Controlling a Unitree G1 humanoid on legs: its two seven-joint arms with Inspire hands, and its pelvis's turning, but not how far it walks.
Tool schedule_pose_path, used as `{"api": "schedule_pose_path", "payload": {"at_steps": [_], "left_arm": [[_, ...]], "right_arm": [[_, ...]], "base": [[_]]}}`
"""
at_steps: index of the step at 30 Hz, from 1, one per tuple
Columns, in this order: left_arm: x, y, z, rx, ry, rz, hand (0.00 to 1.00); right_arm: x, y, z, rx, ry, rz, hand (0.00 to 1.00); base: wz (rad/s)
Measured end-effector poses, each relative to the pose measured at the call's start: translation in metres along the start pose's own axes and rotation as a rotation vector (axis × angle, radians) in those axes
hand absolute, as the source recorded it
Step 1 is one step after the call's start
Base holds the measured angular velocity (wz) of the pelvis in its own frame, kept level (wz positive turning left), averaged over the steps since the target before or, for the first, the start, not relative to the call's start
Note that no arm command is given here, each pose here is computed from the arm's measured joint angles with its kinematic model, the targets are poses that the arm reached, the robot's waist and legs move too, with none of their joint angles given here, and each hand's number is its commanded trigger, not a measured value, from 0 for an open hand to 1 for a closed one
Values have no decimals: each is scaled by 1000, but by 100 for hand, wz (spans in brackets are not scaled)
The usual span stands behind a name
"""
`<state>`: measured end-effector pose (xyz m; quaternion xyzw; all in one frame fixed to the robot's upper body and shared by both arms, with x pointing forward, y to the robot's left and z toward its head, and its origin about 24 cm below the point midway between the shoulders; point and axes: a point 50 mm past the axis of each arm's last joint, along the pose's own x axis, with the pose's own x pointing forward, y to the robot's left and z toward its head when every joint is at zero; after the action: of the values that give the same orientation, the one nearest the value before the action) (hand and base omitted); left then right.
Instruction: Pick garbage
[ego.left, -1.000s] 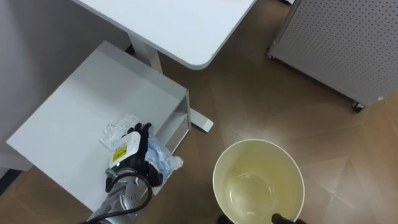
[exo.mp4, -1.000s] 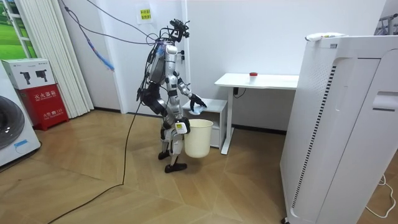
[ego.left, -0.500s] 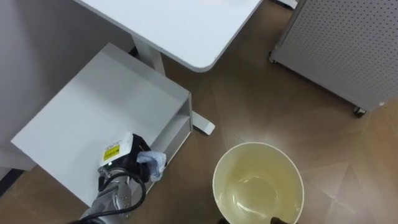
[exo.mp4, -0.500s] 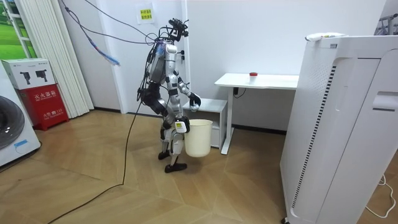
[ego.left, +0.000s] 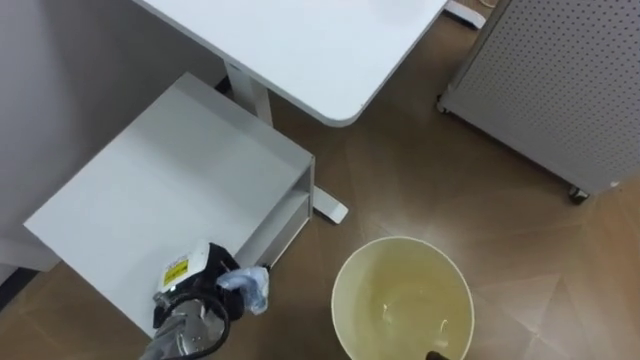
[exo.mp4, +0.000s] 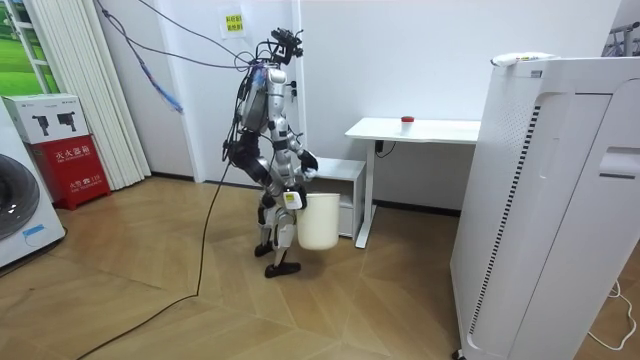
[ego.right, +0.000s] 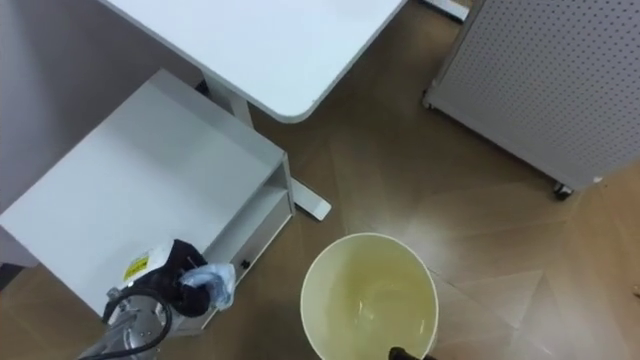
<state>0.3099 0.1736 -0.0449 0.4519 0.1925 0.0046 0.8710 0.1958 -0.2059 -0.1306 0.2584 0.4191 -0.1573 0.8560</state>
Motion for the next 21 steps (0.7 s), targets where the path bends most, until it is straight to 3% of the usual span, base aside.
{"api": "schedule_pose_path", "payload": {"at_steps": [5,7,13,17,18,21], "left_arm": [[-11,-25,28,-152,-87,-41,100],[-21,-43,42,-196,-141,-87,100],[-44,-79,60,-201,-218,-231,100],[-48,-87,64,-193,-236,-283,100],[-50,-89,67,-189,-246,-302,80],[-56,-94,70,-179,-279,-340,0]], "right_arm": [[-1,-1,-8,-20,9,3,100],[-1,0,-14,-32,20,-1,100],[-1,5,-19,-19,28,10,100],[-1,7,-21,-11,29,17,100],[-1,6,-22,-10,31,16,100],[-1,6,-23,-10,32,16,100]], "base": [[2],[0],[2],[0],[0],[1]]}}
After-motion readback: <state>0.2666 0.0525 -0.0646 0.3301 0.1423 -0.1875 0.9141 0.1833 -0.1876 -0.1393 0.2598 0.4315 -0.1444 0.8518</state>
